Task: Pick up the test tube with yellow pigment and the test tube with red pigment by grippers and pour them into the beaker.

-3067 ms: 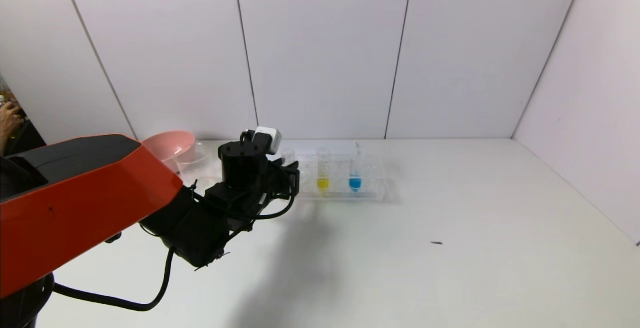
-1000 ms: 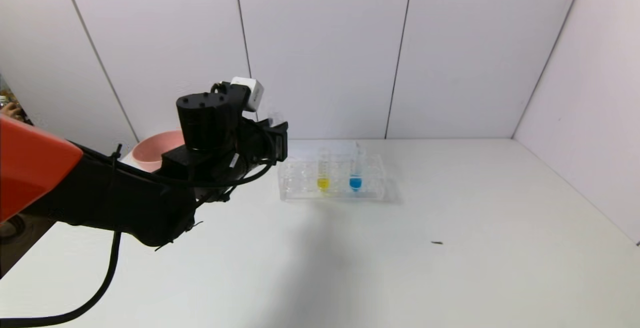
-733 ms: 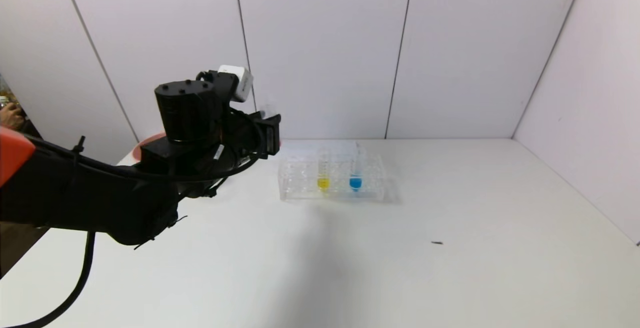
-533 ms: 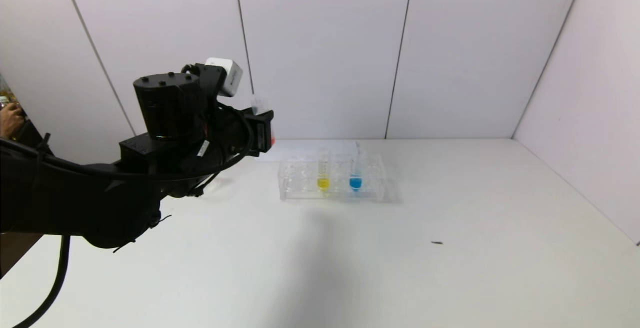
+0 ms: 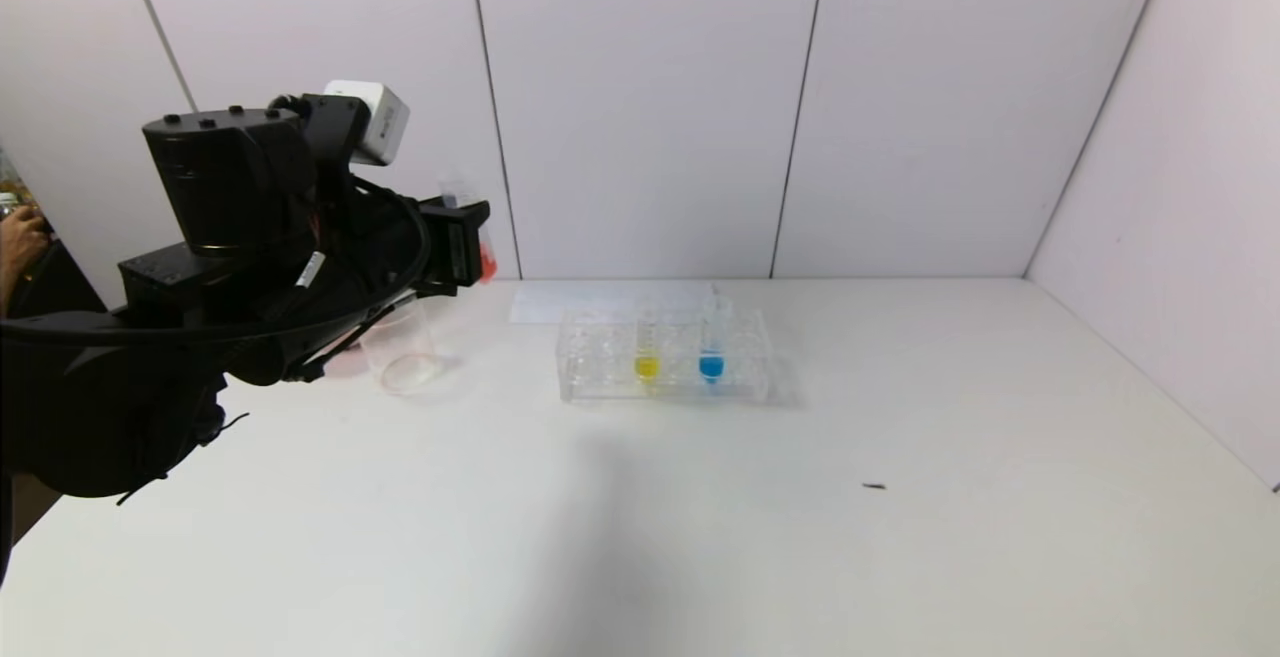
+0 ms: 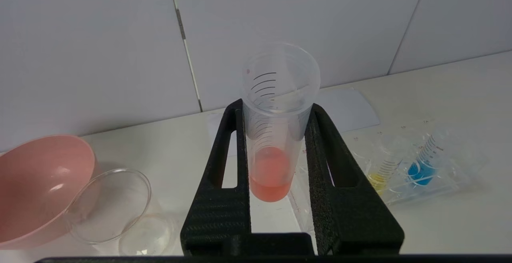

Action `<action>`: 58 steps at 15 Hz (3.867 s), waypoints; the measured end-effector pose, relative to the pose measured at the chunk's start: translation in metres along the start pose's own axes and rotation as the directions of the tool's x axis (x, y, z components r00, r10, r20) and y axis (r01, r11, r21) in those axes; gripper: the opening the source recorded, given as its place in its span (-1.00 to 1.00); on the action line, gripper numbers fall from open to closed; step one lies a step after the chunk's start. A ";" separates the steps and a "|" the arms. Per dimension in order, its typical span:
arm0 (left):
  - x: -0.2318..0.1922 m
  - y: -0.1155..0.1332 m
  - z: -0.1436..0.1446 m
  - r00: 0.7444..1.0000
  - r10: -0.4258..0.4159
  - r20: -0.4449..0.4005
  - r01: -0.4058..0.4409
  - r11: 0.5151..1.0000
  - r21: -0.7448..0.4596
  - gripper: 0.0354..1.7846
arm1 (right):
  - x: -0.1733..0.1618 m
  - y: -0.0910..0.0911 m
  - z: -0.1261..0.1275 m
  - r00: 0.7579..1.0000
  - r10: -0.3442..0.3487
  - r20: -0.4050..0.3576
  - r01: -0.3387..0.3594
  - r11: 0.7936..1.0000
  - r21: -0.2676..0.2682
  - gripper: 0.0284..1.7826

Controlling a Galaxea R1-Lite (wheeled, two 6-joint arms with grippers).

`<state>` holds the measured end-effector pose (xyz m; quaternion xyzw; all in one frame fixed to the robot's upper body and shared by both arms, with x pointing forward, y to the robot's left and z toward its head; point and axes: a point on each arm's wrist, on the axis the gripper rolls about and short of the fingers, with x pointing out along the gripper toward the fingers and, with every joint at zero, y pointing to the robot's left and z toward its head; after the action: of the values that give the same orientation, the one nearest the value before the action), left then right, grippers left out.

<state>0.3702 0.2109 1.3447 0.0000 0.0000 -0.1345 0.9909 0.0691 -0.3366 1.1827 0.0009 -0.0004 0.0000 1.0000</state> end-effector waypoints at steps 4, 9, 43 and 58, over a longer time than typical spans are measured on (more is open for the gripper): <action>-0.002 0.014 0.001 0.999 0.034 -0.003 -0.034 0.999 0.002 -0.55 | 0.000 0.000 0.000 1.000 -0.001 0.000 0.001 1.000 0.000 0.91; -0.001 0.040 -0.001 0.997 0.077 -0.025 -0.077 0.997 0.002 -0.55 | 0.000 0.000 0.000 1.000 0.000 0.000 0.000 1.000 0.000 0.91; -0.005 0.180 -0.021 0.967 0.221 -0.125 -0.218 0.975 0.033 -0.55 | 0.000 0.000 0.000 1.000 0.000 0.000 0.000 1.000 0.000 0.91; 0.000 0.185 -0.033 0.960 0.166 -0.223 -0.151 0.985 0.083 -0.55 | 0.000 0.000 0.000 1.000 0.000 0.000 0.000 1.000 0.000 0.91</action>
<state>0.4196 0.3892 1.3116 0.0480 0.1101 -0.0537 0.9913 0.0691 -0.3366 1.1827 0.0006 -0.0004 -0.0002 1.0000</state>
